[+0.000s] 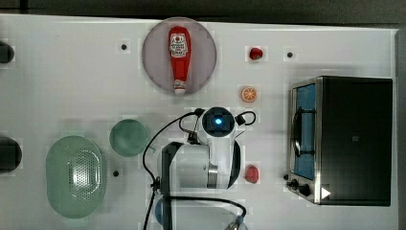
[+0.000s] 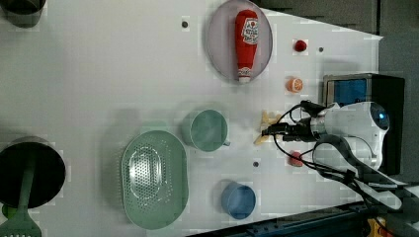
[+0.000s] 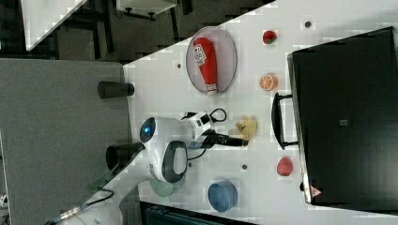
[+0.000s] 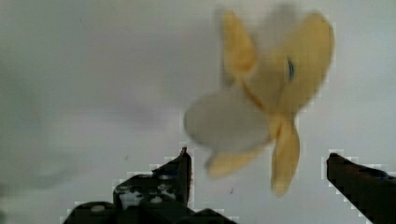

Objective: Pick Banana and place it in mug.

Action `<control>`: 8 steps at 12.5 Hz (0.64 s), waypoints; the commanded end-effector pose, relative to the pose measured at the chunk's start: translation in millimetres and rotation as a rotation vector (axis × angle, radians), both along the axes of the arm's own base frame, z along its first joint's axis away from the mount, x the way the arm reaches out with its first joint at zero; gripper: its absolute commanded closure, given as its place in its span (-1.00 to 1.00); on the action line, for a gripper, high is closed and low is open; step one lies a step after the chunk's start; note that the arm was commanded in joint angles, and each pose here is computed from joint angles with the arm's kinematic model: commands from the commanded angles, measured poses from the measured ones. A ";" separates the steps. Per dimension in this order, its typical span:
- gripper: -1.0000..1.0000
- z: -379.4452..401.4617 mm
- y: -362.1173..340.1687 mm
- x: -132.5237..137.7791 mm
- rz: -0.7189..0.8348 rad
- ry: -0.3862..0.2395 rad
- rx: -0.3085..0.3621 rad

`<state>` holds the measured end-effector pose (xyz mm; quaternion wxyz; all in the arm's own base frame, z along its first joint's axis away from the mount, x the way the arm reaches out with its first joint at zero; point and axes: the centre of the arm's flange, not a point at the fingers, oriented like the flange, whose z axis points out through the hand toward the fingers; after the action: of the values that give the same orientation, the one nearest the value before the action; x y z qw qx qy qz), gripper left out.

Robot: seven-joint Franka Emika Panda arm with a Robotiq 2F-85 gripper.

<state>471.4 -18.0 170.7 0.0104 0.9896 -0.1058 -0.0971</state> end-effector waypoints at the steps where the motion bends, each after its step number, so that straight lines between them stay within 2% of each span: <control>1: -1.00 5.0 -6.7 20.4 0.135 -0.101 0.009; 3: -1.00 -11.0 -7.0 14.6 0.134 -0.081 0.010; 5: -1.00 -17.7 -6.0 15.9 0.138 -0.109 0.008; 6: -0.93 -22.6 -5.7 12.8 0.138 -0.102 0.008; 8: -0.43 -23.4 -5.4 11.6 0.138 -0.100 0.008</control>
<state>483.3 -26.9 147.6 0.0123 0.9971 -0.0583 -0.0481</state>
